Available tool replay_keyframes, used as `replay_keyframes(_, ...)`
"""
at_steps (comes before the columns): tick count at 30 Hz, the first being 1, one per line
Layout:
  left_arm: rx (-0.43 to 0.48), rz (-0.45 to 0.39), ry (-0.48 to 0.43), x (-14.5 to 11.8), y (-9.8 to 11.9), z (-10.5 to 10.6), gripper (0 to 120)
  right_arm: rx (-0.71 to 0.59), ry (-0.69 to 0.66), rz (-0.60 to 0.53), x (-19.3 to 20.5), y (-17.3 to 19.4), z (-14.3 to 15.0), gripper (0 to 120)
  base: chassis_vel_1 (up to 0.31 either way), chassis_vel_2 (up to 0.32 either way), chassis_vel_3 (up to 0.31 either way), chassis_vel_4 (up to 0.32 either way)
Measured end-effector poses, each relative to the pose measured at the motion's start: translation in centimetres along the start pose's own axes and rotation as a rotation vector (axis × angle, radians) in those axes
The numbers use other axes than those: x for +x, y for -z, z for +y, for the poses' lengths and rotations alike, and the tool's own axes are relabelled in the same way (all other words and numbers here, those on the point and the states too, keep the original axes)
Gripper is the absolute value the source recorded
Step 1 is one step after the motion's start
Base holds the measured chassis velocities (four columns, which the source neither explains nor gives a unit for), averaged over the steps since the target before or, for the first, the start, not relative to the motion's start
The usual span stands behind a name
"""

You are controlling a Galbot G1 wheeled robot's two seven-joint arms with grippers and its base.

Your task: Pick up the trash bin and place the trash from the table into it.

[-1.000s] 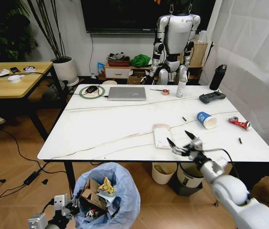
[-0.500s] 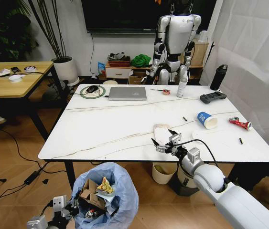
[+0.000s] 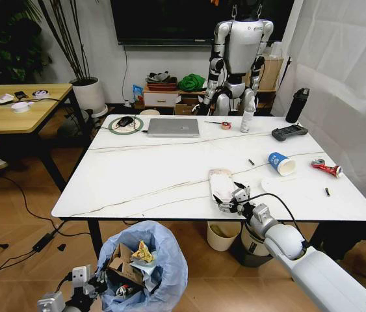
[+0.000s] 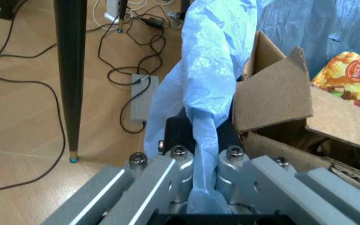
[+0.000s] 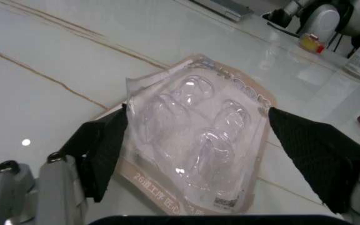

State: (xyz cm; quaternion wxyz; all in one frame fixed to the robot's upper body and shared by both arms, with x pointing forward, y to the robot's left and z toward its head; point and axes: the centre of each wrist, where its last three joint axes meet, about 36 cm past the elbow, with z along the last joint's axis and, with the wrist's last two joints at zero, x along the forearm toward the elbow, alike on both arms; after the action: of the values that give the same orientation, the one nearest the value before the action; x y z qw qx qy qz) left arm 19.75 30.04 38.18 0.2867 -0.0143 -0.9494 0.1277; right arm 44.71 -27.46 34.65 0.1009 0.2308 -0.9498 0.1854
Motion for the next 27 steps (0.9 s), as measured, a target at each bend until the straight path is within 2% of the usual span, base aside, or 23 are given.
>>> replay_keyframes(5,0.002,0.000,0.000,-0.2,0.0,0.2,0,-0.003,-0.009,0.002,0.3,-0.2,-0.2,61,0.000,0.000,0.000,0.000)
replay_keyframes(7,0.002,0.000,0.000,-0.2,0.0,0.2,0,-0.004,-0.009,0.003,0.3,-0.3,-0.2,57,0.000,0.000,0.000,0.000)
replay_keyframes(21,0.005,0.001,0.000,-0.4,0.3,0.4,0,-0.009,-0.005,0.021,0.5,-1.0,-0.5,3,0.000,0.000,0.000,0.000)
replay_keyframes(27,0.003,0.001,-0.001,-0.4,0.4,0.5,0,-0.015,-0.004,0.024,0.7,-1.3,-0.5,0,0.000,0.000,0.000,0.000)
